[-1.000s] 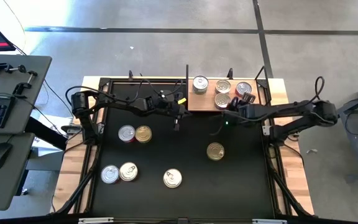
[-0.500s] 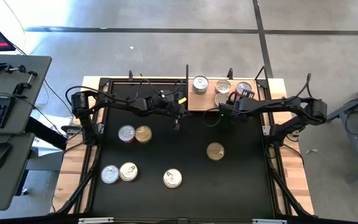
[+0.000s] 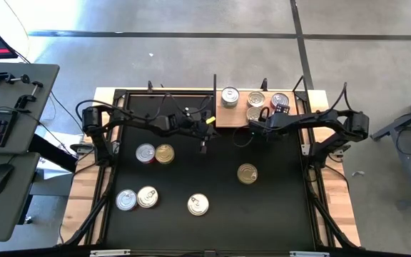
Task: Stack canned seafood by type on shelf
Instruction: Put the red tuna can on the shelf, then put the green tuna can on the shelf
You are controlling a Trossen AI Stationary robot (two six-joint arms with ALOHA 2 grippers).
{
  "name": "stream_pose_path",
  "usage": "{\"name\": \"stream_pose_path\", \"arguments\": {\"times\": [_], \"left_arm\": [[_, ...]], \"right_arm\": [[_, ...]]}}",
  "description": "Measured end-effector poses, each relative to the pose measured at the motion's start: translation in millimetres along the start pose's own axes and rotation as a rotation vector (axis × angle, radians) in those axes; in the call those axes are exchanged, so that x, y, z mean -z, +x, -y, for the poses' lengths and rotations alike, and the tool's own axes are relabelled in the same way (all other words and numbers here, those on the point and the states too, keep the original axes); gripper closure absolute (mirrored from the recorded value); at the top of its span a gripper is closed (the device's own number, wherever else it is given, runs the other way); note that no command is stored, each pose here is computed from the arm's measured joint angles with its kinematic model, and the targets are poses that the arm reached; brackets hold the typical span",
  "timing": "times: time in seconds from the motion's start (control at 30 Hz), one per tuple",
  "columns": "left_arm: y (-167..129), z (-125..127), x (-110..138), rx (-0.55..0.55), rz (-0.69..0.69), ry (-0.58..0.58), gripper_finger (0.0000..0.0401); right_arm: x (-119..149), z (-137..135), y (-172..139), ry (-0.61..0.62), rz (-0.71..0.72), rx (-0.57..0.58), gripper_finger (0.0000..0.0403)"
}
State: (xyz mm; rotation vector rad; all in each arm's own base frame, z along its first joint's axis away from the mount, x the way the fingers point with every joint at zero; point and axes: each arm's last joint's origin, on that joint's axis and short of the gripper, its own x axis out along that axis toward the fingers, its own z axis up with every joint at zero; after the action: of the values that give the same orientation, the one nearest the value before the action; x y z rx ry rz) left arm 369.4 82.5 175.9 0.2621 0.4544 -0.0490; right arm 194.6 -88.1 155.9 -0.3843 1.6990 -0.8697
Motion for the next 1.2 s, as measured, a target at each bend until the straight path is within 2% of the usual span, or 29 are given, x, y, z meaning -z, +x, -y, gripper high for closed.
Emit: {"name": "stream_pose_path", "arguments": {"times": [0.23, 0.5, 0.6, 0.67, 0.73, 0.87, 1.03, 1.2], "left_arm": [[1, 4, -6, -0.003, 0.045, -0.002, 0.0401], [-8, 1, -17, -0.022, 0.072, 0.017, 0.0401], [-20, 1, -30, -0.035, 0.103, 0.045, 0.0401], [-29, 4, -37, -0.024, 0.096, 0.066, 0.0401], [-41, 11, -47, -0.027, 0.085, 0.087, 0.0401], [-71, 27, -69, -0.118, 0.036, 0.145, 0.0401], [-119, 54, -100, -0.197, 0.066, 0.175, 0.0401], [-176, 83, -122, -0.128, 0.182, 0.132, 0.0401]], "right_arm": [[2, 3, -3, 0.002, -0.036, -0.001, 0.0134], [-3, 37, -39, 0.217, -0.119, -0.022, 0.0131], [-5, 45, -56, 0.294, -0.094, -0.020, 0.0131], [-5, 43, -68, 0.322, -0.025, -0.002, 0.0133], [-1, 38, -80, 0.328, 0.045, 0.025, 0.0136], [10, 27, -102, 0.377, 0.165, 0.010, 0.0139], [22, 7, -128, 0.410, 0.292, -0.112, 0.0140], [22, -20, -155, 0.414, 0.464, -0.281, 0.0140]]}}
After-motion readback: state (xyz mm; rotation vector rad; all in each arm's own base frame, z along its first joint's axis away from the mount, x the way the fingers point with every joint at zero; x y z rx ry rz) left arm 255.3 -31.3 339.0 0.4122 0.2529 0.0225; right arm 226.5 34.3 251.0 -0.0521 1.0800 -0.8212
